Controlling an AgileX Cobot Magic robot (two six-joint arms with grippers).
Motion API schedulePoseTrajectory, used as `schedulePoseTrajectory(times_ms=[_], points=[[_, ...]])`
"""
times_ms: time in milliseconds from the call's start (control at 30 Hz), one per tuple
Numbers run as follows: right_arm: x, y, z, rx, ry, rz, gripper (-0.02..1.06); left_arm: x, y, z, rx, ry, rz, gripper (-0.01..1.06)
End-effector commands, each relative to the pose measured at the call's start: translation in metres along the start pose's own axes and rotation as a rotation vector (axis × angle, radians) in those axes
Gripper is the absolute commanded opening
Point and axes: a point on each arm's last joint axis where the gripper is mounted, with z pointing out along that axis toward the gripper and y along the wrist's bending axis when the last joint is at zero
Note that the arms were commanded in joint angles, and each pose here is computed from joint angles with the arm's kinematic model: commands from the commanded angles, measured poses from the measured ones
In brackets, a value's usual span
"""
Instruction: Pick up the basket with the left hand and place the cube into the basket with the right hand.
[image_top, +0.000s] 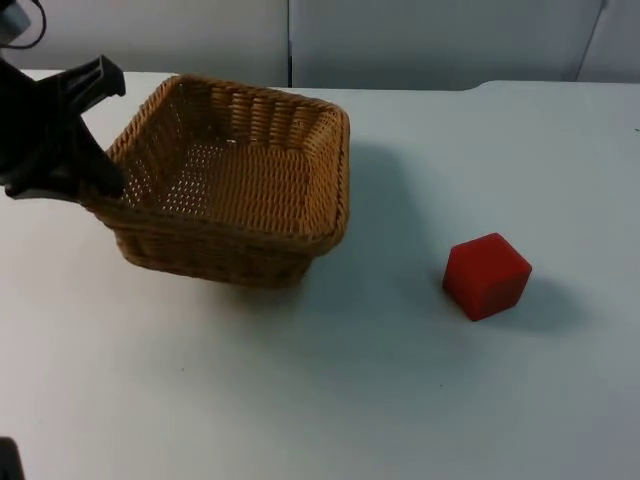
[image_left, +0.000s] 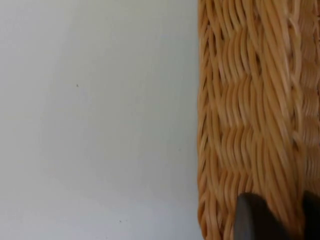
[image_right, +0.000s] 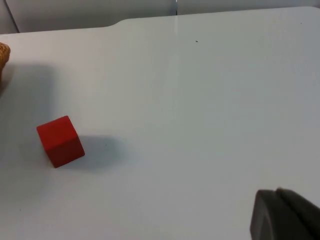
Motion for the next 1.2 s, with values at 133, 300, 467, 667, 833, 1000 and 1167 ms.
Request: schedulePoseTrajectory(times_ms=[133, 300, 467, 667, 833, 1000, 1167], points=[[0.002, 0.0, 0.002, -0.004, 0.001, -0.006, 0.0, 0.008, -0.012, -0.012, 0.124, -0.088, 0.027, 0.0], [0.002, 0.0, 0.002, -0.004, 0.001, -0.006, 0.0, 0.016, -0.017, -0.018, 0.204, -0.135, 0.036, 0.0], [0.002, 0.0, 0.002, -0.004, 0.001, -0.006, 0.0, 0.016, -0.02, -0.019, 0.226, -0.135, 0.043, 0.0], [0.002, 0.0, 0.002, -0.004, 0.001, -0.006, 0.0, 0.016, -0.02, -0.019, 0.229, -0.135, 0.039, 0.0], [0.002, 0.0, 0.002, -0.004, 0.001, -0.006, 0.0, 0.016, -0.02, -0.019, 0.229, -0.135, 0.039, 0.0], [0.002, 0.0, 0.002, -0.004, 0.001, -0.006, 0.0, 0.016, -0.02, -0.019, 0.229, -0.135, 0.039, 0.0], [0.002, 0.0, 0.002, -0.004, 0.001, -0.006, 0.0, 0.016, -0.02, -0.019, 0.229, -0.135, 0.039, 0.0]])
